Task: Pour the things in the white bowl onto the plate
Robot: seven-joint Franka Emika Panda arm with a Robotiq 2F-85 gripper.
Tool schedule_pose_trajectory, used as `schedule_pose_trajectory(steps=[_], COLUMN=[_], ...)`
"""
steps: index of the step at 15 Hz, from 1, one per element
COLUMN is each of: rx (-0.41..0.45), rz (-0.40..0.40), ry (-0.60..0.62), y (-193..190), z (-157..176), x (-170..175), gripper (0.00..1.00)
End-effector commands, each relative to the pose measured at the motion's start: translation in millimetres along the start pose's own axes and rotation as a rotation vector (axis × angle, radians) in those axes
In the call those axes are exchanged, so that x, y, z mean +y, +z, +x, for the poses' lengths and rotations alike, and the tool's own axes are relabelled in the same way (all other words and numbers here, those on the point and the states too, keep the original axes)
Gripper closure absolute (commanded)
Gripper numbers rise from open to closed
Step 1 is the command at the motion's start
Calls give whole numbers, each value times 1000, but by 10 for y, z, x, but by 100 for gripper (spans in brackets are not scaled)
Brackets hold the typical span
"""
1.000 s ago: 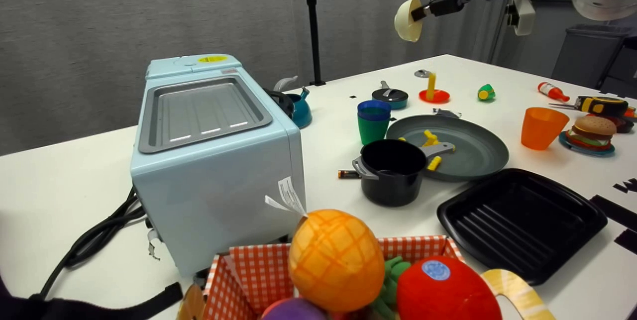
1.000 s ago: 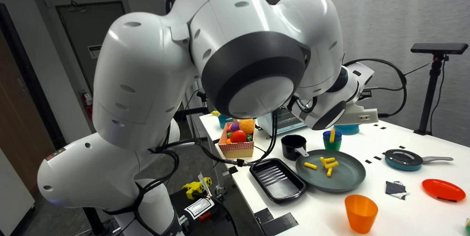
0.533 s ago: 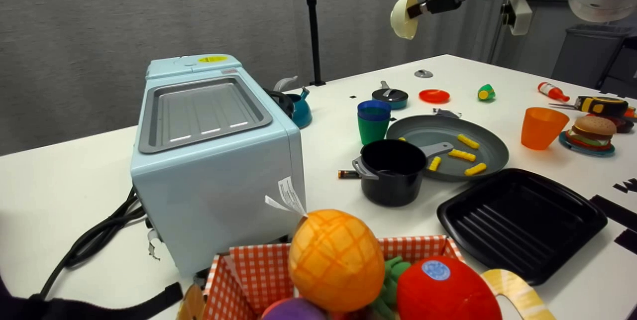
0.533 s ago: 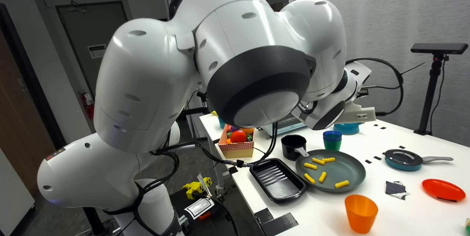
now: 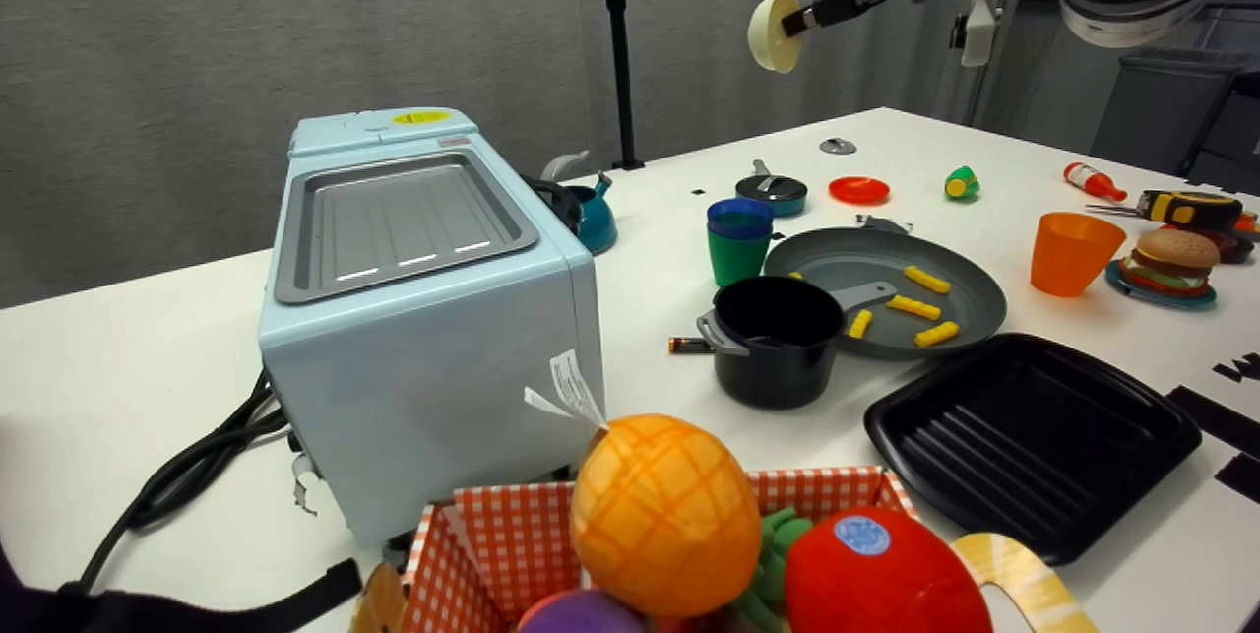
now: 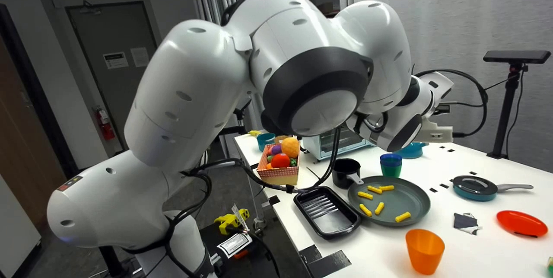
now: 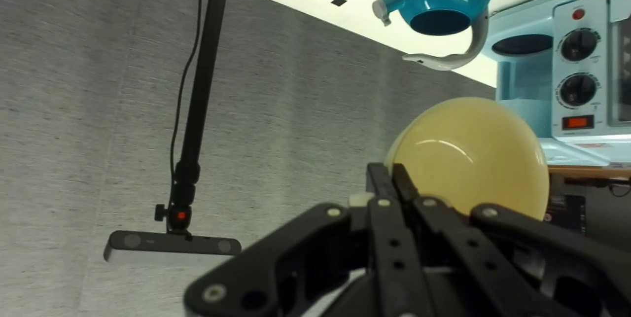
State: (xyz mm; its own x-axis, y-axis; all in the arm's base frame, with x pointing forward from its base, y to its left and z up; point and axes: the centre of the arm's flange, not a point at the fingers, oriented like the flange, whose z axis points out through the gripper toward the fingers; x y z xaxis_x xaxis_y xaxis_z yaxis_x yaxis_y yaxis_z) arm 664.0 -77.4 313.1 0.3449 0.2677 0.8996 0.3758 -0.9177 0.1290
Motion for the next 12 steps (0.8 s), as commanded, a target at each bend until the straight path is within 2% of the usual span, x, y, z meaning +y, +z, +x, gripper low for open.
schedule_pose_trajectory(steps=[1, 7, 9, 12], rx=[-42, -177, -254, -430], rz=[-79, -127, -142, -185], ry=[99, 282, 334, 369], y=[512, 1124, 1246, 1328], z=[297, 803, 939, 927], x=[146, 342, 443, 576], gripper=[99, 99, 99, 99])
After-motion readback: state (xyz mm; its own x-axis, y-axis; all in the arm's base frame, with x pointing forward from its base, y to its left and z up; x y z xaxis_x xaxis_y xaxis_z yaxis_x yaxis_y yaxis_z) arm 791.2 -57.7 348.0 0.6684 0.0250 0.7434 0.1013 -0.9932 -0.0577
